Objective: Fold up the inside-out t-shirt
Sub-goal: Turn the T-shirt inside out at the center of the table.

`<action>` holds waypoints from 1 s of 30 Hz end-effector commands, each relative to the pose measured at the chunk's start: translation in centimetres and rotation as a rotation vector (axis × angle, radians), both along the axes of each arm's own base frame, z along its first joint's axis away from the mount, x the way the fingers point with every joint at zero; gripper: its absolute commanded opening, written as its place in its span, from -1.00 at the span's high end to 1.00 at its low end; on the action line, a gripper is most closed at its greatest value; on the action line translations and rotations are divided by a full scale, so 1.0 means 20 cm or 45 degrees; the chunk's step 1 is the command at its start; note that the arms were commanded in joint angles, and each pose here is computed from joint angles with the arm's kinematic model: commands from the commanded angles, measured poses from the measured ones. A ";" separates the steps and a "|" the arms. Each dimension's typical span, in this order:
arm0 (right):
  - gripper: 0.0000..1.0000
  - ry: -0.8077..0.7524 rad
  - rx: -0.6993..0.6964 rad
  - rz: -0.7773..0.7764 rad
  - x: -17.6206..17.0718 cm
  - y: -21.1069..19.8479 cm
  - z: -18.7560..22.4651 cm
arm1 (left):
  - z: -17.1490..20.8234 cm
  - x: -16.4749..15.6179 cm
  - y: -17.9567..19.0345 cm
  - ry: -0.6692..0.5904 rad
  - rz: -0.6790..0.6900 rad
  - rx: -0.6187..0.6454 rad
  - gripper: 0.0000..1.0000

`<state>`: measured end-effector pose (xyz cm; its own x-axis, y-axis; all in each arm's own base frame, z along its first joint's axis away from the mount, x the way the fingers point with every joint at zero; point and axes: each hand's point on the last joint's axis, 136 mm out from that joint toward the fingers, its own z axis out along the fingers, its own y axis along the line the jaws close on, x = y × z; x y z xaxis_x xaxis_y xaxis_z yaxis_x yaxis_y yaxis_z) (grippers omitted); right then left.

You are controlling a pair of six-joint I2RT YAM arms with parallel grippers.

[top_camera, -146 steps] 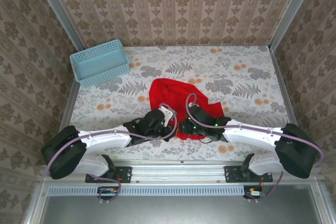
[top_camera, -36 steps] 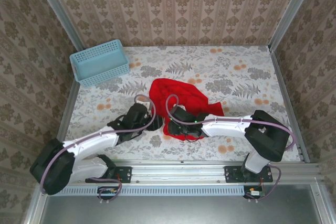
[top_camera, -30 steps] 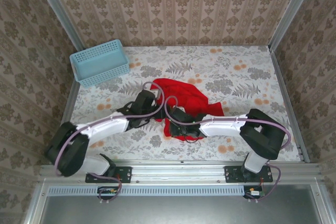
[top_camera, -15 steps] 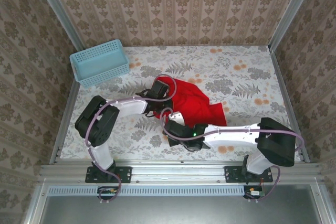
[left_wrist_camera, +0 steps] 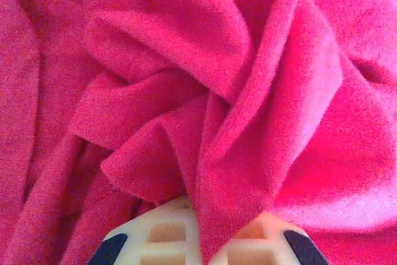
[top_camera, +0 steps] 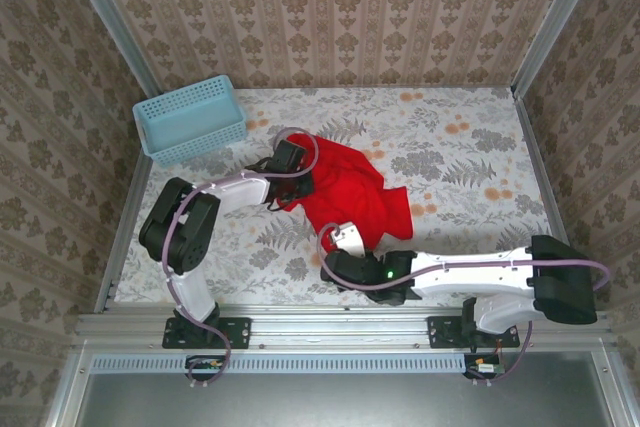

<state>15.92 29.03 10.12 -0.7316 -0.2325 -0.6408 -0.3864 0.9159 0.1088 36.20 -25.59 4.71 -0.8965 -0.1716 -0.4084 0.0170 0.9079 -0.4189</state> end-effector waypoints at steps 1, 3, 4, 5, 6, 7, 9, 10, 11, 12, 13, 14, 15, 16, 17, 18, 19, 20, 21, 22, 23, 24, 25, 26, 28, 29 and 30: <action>0.43 0.089 0.094 0.102 -0.08 0.03 0.03 | 0.10 0.07 0.02 -0.112 0.050 -0.039 1.00; 0.35 0.077 0.178 0.067 -0.04 0.02 0.08 | 0.10 0.04 0.01 -0.111 0.036 -0.047 1.00; 0.33 0.081 0.203 0.030 -0.01 -0.01 0.09 | 0.10 0.02 0.00 -0.107 0.028 -0.050 1.00; 0.33 0.087 0.214 -0.015 0.03 -0.04 0.08 | 0.10 0.01 -0.01 -0.107 0.021 -0.057 1.00; 0.34 0.092 0.222 -0.047 0.06 -0.06 0.07 | 0.10 -0.01 -0.01 -0.109 0.014 -0.062 1.00; 0.36 0.097 0.223 -0.085 0.10 -0.09 0.06 | 0.10 -0.02 -0.02 -0.110 0.012 -0.065 1.00; 0.36 0.099 0.241 -0.090 0.14 -0.07 0.06 | 0.09 -0.05 -0.02 -0.108 0.006 -0.059 1.00; 0.36 0.092 0.248 -0.074 0.16 -0.04 0.07 | 0.09 -0.05 -0.02 -0.106 0.004 -0.057 1.00; 0.36 0.089 0.245 -0.055 0.17 0.00 0.07 | 0.09 -0.06 -0.02 -0.104 0.004 -0.056 1.00; 0.36 0.095 0.235 -0.038 0.18 0.04 0.07 | 0.08 -0.06 -0.02 -0.102 0.004 -0.057 1.00; 0.36 0.106 0.228 -0.025 0.19 0.07 0.07 | 0.08 -0.07 -0.02 -0.097 0.007 -0.057 1.00; 0.36 0.126 0.210 -0.016 0.20 0.11 0.04 | 0.07 -0.07 -0.02 -0.091 0.007 -0.056 1.00; 0.36 0.145 0.193 -0.005 0.20 0.14 0.00 | 0.07 -0.07 -0.02 -0.092 0.005 -0.057 1.00; 0.37 0.163 0.183 0.004 0.21 0.18 -0.02 | 0.07 -0.07 -0.02 -0.092 0.009 -0.061 1.00; 0.37 0.178 0.172 0.007 0.21 0.20 -0.04 | 0.07 -0.08 -0.02 -0.090 0.010 -0.064 1.00; 0.36 0.187 0.174 0.014 0.21 0.23 -0.05 | 0.07 -0.08 -0.02 -0.088 0.008 -0.063 1.00; 0.32 0.196 0.176 0.026 0.22 0.26 -0.07 | 0.07 -0.08 -0.02 -0.090 0.008 -0.064 1.00; 0.28 0.203 0.182 0.034 0.22 0.28 -0.08 | 0.07 -0.08 -0.02 -0.090 0.008 -0.065 1.00; 0.24 0.207 0.184 0.038 0.22 0.30 -0.08 | 0.07 -0.08 -0.02 -0.089 0.009 -0.065 1.00; 0.19 0.212 0.179 0.036 0.23 0.31 -0.10 | 0.07 -0.08 -0.02 -0.090 0.009 -0.066 1.00; 0.14 0.218 0.169 0.030 0.24 0.32 -0.11 | 0.07 -0.08 -0.02 -0.089 0.010 -0.067 1.00; 0.11 0.226 0.162 0.021 0.25 0.32 -0.13 | 0.07 -0.08 -0.02 -0.091 0.009 -0.067 1.00; 0.10 0.233 0.159 0.010 0.27 0.32 -0.15 | 0.07 -0.08 -0.02 -0.090 0.009 -0.069 1.00; 0.09 0.235 0.163 0.000 0.28 0.32 -0.15 | 0.07 -0.08 -0.02 -0.086 0.007 -0.069 1.00; 0.10 0.231 0.166 -0.006 0.31 0.32 -0.17 | 0.07 -0.08 -0.02 -0.090 0.003 -0.072 1.00; 0.11 0.222 0.169 0.000 0.32 0.33 -0.16 | 0.07 -0.08 -0.02 -0.092 0.004 -0.074 1.00; 0.15 0.210 0.167 0.009 0.33 0.34 -0.15 | 0.07 -0.08 -0.02 -0.093 0.003 -0.075 1.00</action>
<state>21.59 34.61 6.07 -0.8417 -0.1661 -0.5137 -0.3410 0.9013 0.2673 34.74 -25.93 4.99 -0.8746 -0.1798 -0.4503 0.0449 0.8947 -0.4445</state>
